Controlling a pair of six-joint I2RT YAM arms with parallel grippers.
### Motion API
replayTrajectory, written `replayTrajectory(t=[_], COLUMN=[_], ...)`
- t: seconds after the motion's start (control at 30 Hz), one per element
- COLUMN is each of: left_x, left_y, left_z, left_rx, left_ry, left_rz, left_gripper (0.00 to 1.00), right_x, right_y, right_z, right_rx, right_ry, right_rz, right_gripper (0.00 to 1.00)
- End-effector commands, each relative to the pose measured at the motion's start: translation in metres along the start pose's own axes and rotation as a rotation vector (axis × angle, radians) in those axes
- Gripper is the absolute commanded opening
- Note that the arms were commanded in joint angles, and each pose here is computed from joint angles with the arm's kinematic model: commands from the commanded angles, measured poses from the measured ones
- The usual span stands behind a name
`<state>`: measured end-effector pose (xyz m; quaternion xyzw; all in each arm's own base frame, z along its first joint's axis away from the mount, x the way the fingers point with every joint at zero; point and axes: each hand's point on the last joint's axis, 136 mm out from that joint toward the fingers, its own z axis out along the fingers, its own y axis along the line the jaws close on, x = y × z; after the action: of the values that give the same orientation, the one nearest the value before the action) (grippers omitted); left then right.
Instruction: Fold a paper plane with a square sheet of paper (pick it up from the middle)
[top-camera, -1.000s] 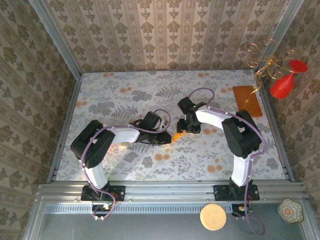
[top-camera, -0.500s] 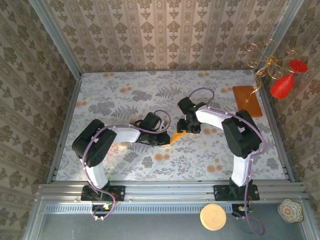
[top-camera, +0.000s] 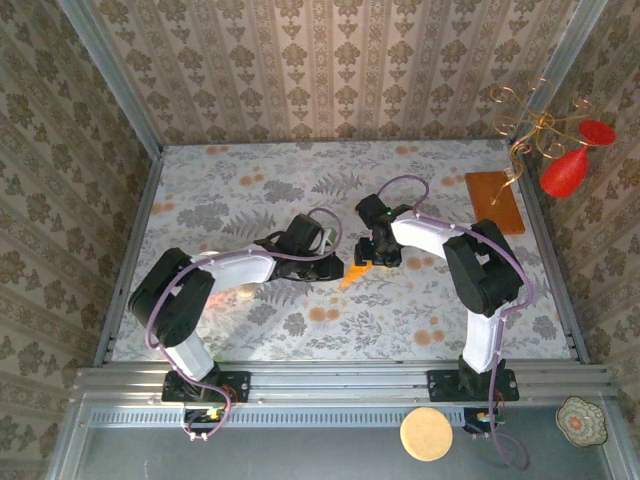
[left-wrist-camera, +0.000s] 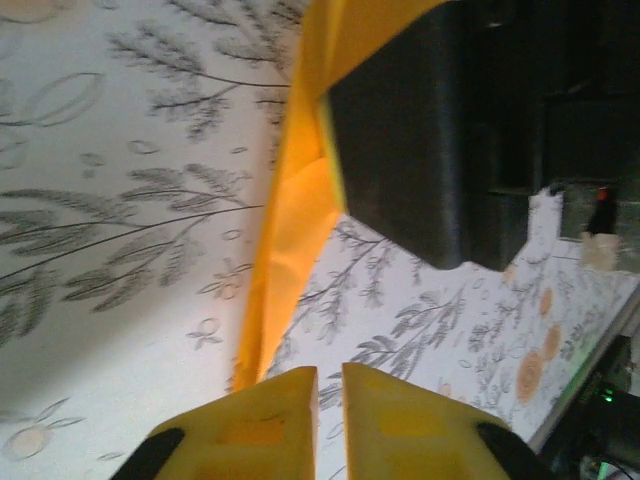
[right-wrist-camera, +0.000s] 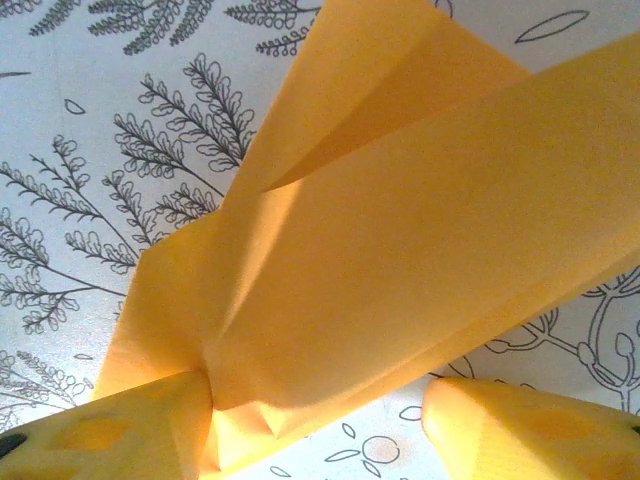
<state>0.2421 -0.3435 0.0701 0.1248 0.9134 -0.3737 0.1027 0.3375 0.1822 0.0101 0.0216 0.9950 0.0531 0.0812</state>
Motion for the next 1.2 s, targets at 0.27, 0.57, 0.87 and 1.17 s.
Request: replayTrajectory(t=[0.27, 0.57, 0.87, 1.17], left_x=[-0.002, 0.007, 0.015, 0.031], left_y=[-0.009, 0.012, 0.035, 0.051], left_z=[0.035, 0.044, 0.046, 0.052], left_rx=[0.055, 0.008, -0.058, -0.096], left_ry=[0.067, 0.103, 0.126, 0.178], left_rz=[-0.030, -0.088, -0.147, -0.198], left_gripper=[0.07, 0.05, 0.04, 0.04], right_x=[0.031, 0.031, 0.035, 0.018], right_y=[-0.033, -0.033, -0.036, -0.028], right_z=[0.050, 0.050, 0.054, 0.021], right_rx=[0.123, 0.122, 0.136, 0.068], right_ry=[0.108, 0.110, 0.124, 0.066], right_rz=[0.023, 0.026, 0.027, 0.033], right_gripper=[0.63, 0.63, 0.62, 0.62])
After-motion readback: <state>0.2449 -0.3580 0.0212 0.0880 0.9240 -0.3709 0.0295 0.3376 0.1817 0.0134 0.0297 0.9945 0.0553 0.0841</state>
